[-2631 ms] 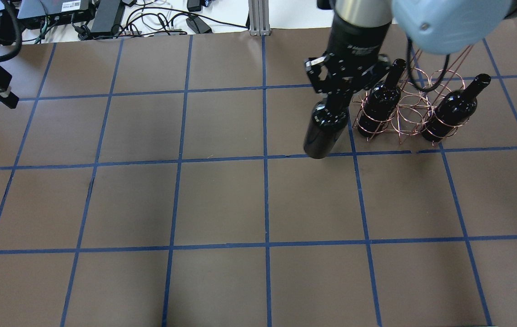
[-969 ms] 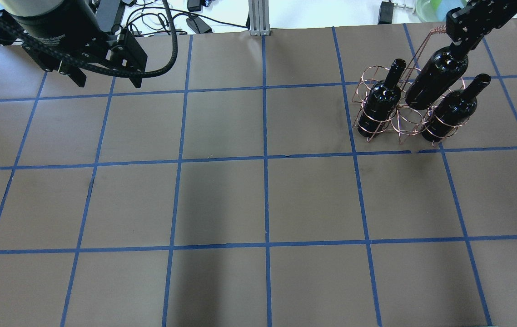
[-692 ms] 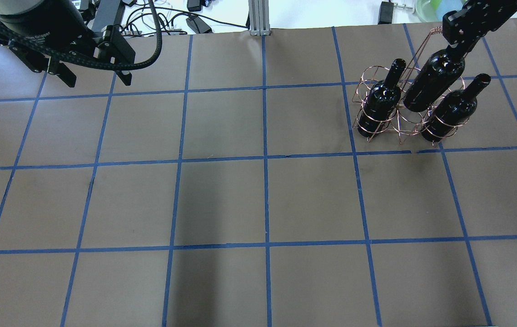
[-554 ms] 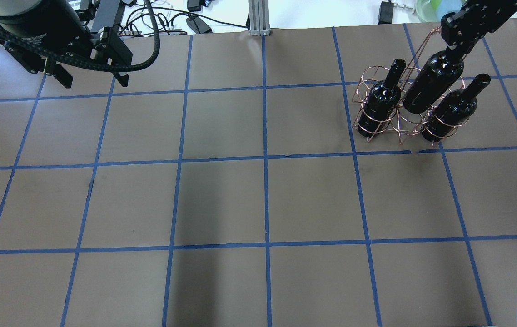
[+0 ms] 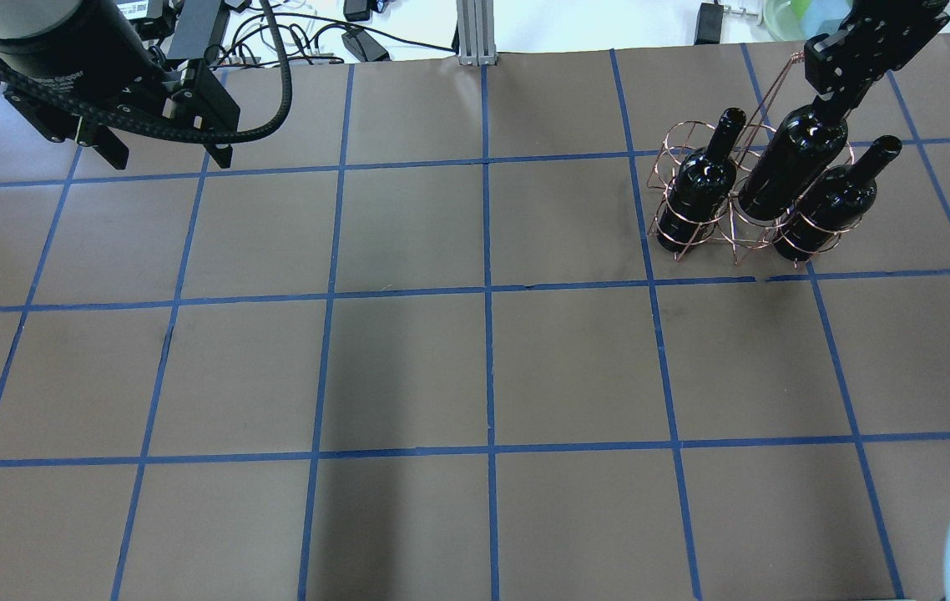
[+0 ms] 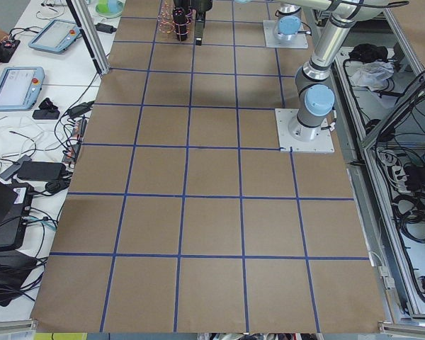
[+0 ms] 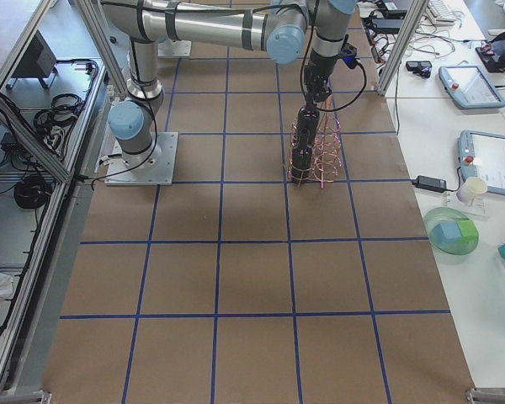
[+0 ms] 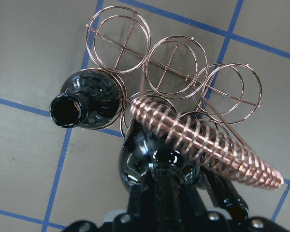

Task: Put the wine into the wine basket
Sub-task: 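Lower the bottle into the empty basket slot beside the other bottles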

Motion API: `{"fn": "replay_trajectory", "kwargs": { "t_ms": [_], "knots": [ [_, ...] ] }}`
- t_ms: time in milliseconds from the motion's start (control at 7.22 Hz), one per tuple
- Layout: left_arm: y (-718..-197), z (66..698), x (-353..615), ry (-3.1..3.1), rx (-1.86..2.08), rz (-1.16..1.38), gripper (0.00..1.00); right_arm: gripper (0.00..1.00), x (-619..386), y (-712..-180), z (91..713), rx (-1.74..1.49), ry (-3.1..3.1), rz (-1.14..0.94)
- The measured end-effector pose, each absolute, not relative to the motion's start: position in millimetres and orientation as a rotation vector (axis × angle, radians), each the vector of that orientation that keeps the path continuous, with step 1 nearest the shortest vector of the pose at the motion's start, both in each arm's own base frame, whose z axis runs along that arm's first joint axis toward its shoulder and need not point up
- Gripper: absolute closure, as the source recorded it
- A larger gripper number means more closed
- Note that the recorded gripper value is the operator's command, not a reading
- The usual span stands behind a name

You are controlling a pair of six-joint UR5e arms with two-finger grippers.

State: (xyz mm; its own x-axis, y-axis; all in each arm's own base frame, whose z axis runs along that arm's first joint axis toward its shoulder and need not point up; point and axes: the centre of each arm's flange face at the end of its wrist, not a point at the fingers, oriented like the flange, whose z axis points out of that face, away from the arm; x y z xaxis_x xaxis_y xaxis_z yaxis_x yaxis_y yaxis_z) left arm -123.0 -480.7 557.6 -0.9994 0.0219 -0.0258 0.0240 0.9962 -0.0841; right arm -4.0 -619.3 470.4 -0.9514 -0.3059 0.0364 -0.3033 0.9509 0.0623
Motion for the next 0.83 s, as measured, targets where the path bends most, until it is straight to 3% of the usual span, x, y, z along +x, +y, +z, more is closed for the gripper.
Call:
{"fn": "replay_trajectory", "kwargs": {
  "t_ms": [831],
  "knots": [
    [-477,554,-123,3.115,0.036,-0.120,0.00,1.00,-6,-634,444,0.503,-3.072,-0.121]
  ]
}}
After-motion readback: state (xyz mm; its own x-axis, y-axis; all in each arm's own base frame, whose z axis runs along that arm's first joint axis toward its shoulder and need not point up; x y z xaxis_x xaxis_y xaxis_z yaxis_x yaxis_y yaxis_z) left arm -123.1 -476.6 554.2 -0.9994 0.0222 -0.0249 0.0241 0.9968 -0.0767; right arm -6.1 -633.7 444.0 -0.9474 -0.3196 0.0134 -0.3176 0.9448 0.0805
